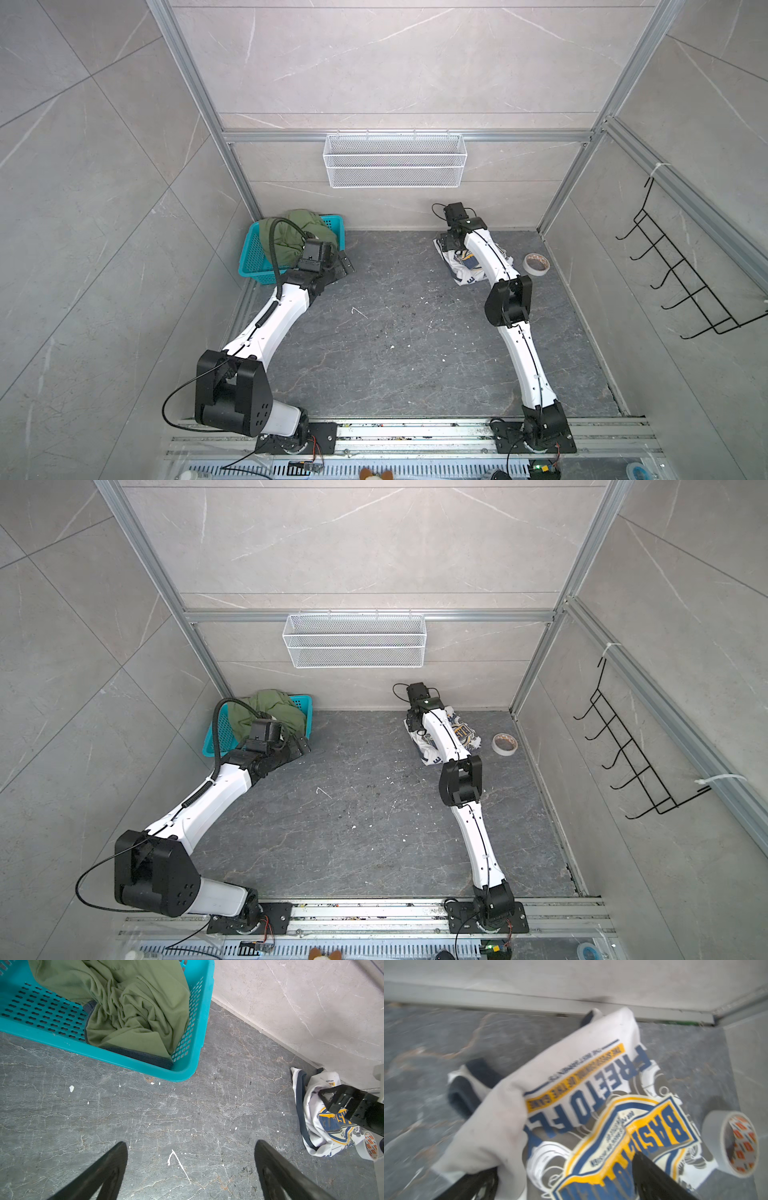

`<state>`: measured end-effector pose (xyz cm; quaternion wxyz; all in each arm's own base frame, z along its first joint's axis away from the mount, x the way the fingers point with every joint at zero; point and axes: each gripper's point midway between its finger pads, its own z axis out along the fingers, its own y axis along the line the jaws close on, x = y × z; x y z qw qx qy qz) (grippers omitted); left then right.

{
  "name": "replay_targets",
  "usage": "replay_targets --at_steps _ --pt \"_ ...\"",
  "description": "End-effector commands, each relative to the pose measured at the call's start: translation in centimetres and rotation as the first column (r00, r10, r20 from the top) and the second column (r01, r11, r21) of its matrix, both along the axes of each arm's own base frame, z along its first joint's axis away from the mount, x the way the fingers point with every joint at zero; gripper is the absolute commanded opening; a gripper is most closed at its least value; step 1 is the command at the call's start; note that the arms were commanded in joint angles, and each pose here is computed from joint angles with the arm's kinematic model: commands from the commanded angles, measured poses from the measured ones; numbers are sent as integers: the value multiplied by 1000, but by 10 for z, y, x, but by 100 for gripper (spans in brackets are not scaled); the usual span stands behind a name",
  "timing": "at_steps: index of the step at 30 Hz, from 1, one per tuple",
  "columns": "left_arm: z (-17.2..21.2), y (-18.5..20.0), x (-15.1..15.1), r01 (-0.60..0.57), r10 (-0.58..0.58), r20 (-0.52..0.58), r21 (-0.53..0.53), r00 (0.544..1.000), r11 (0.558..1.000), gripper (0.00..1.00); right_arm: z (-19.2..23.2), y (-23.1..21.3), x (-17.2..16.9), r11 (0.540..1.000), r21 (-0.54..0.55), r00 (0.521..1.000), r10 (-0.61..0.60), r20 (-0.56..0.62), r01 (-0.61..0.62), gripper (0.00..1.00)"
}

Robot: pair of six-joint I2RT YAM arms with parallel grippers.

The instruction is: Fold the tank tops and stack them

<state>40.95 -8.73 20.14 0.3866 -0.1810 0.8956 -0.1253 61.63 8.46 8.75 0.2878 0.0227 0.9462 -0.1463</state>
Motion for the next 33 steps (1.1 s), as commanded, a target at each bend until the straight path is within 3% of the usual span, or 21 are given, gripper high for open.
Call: replay_targets --at_steps 1,17,25,33 --pt "12 10 -4 -16 15 36 30 999 999 97 -22 -27 -20 992 -19 988 -125 -88 124 98" --pt "13 9 -3 -11 10 32 18 999 1000 97 -27 -99 -36 922 61 919 -374 -122 383 98" --pt "18 2 5 21 -21 19 13 1000 1000 97 6 -51 -21 959 194 978 -192 -82 205 98" --pt "42 20 28 -12 10 29 62 1000 998 98 56 0 -25 983 182 998 -45 40 37 99"
